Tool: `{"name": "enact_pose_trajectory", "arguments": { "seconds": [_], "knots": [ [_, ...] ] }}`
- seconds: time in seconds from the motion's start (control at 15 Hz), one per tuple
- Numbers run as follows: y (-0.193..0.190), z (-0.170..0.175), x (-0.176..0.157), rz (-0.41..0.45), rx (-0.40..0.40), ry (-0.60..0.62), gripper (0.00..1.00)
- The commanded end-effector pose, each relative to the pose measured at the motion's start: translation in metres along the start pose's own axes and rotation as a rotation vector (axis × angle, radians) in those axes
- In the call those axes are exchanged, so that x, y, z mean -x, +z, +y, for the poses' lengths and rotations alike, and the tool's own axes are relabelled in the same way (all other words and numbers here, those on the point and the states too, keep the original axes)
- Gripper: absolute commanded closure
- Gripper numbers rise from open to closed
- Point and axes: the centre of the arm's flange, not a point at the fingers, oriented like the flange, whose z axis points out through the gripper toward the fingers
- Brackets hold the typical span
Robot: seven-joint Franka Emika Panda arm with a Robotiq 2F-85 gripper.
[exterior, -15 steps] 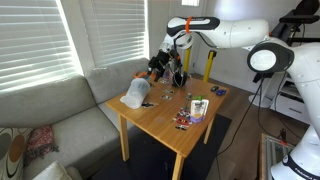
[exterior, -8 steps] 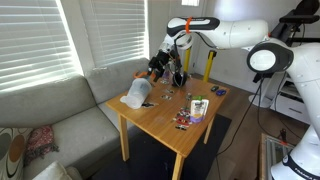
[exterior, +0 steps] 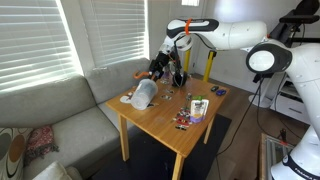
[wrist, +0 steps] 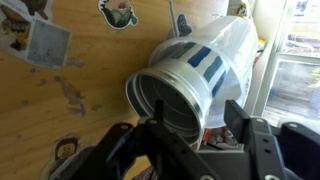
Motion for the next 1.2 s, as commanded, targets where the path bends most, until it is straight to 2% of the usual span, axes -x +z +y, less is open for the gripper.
{"name": "enact_pose_trajectory", "arguments": {
  "seconds": [0.0,0.33,1.13],
  "knots": [
    [0.008,0.007,-0.005,-0.008,-0.027,-0.011,0.65],
    [0.011,0.003,-0.004,-0.002,-0.053,-0.008,0.99],
    [-0.033,-0.033,0.005,0.056,-0.063,-0.051,0.99]
  ]
}}
